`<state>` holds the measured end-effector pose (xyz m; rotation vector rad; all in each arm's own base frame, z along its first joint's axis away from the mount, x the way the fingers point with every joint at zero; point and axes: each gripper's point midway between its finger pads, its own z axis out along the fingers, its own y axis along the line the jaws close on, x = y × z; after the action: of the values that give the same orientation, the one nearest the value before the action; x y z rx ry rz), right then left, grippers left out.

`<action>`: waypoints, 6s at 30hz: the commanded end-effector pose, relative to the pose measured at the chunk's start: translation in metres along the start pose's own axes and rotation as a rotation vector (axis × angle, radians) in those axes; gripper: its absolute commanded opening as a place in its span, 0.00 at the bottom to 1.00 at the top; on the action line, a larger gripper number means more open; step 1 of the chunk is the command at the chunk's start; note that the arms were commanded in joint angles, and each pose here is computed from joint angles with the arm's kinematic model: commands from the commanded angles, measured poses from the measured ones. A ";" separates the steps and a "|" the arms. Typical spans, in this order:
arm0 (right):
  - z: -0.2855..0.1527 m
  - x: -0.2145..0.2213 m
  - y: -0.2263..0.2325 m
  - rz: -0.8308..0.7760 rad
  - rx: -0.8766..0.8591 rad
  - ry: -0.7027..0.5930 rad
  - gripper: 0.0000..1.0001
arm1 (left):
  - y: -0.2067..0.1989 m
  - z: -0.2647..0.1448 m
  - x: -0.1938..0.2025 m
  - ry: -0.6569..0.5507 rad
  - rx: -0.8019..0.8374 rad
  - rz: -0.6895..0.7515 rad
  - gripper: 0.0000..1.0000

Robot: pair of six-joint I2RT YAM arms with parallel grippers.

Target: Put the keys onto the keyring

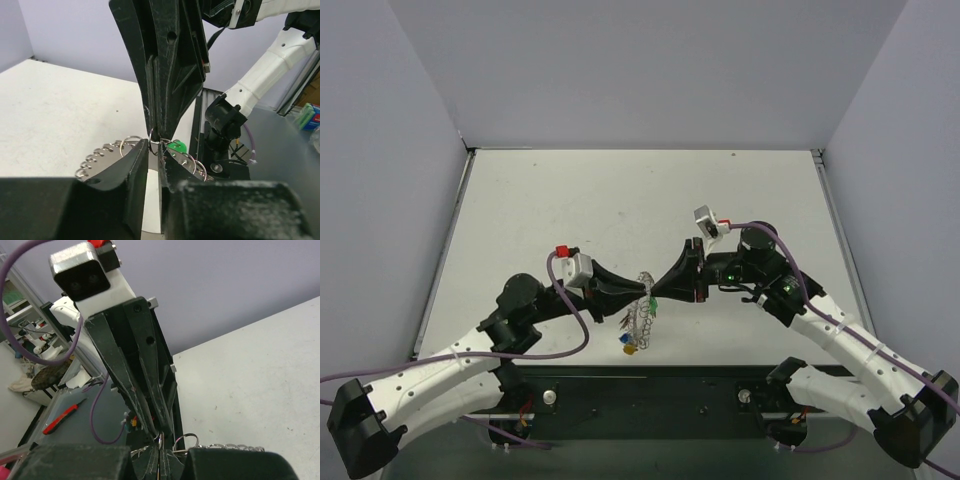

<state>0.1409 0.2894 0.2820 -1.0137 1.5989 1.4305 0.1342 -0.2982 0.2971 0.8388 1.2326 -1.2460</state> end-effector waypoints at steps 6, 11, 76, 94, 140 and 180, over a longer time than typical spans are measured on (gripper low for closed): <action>-0.005 -0.018 0.014 -0.091 -0.045 0.000 0.00 | 0.000 -0.003 -0.047 -0.067 -0.040 0.102 0.43; -0.008 -0.013 0.013 -0.098 -0.045 0.057 0.00 | 0.001 0.000 -0.050 0.033 -0.046 0.126 0.55; -0.019 0.012 0.032 -0.123 -0.199 0.281 0.00 | -0.032 0.043 0.017 0.655 0.391 -0.038 0.00; -0.039 -0.031 0.005 -0.258 0.181 0.024 0.55 | -0.017 0.048 -0.021 0.303 0.165 0.054 0.00; -0.024 -0.014 0.005 -0.111 0.092 0.070 0.15 | -0.022 0.031 -0.065 -0.125 0.121 0.180 0.00; -0.019 0.003 -0.009 -0.095 0.082 0.089 0.44 | -0.051 0.028 -0.096 -0.276 0.266 0.221 0.00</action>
<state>0.1411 0.2719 0.2787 -1.1093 1.6696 1.3153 0.1225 -0.3251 0.3326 0.9675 1.0297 -1.2994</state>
